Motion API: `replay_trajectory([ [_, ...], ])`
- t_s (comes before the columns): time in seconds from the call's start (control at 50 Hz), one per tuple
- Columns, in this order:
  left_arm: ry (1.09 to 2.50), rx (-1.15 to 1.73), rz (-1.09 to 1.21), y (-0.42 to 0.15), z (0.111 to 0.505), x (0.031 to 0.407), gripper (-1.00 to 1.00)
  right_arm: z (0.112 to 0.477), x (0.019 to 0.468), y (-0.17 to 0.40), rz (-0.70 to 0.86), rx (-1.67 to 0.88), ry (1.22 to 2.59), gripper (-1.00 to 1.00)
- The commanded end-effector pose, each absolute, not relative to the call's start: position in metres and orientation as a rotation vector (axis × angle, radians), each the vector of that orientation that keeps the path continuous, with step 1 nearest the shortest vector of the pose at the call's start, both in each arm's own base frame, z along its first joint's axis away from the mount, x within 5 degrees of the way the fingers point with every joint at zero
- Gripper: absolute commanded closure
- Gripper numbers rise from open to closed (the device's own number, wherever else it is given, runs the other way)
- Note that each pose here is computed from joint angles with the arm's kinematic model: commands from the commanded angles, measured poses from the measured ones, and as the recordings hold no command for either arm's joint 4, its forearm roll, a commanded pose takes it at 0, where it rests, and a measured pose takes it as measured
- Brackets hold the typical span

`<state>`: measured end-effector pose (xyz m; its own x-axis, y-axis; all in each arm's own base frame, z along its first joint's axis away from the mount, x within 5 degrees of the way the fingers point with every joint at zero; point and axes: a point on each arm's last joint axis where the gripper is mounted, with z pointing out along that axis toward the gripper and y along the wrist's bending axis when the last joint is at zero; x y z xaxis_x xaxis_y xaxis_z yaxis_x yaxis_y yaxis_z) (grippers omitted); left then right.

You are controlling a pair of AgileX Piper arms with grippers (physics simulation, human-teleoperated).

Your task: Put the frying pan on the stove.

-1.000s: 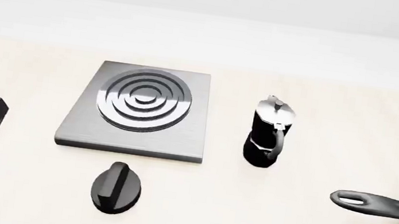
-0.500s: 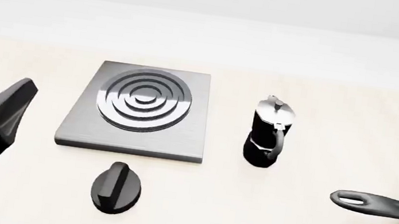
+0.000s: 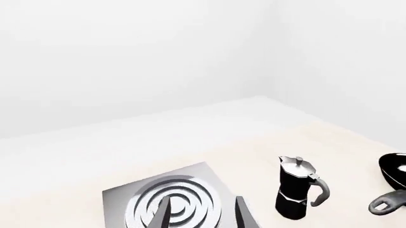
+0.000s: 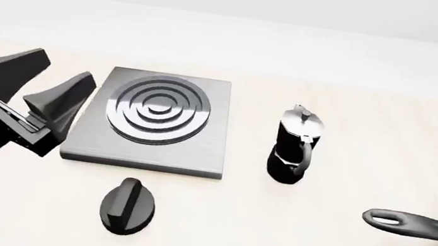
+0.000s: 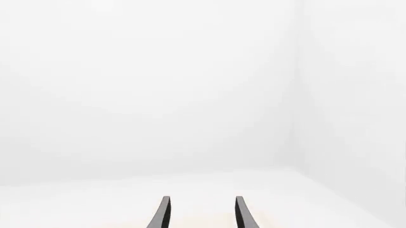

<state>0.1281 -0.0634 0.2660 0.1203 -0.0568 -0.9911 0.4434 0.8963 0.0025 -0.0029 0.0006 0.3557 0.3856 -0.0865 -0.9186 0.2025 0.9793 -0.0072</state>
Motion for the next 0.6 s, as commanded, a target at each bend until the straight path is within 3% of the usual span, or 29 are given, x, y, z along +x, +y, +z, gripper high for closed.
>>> replay_trajectory([
  [0.02,1.397,0.407,-0.453,-0.088,0.268,0.141,-1.00,0.384,-0.026,0.006,-0.195,0.111,1.100,-1.00],
  [0.24,1.396,0.445,-0.510,-0.106,0.266,0.148,-1.00,0.416,-0.060,0.012,-0.211,0.091,1.026,-1.00],
  [0.6,1.401,0.518,-0.596,-0.140,0.265,0.159,-1.00,0.438,-0.093,0.017,-0.213,0.060,0.965,-1.00],
])
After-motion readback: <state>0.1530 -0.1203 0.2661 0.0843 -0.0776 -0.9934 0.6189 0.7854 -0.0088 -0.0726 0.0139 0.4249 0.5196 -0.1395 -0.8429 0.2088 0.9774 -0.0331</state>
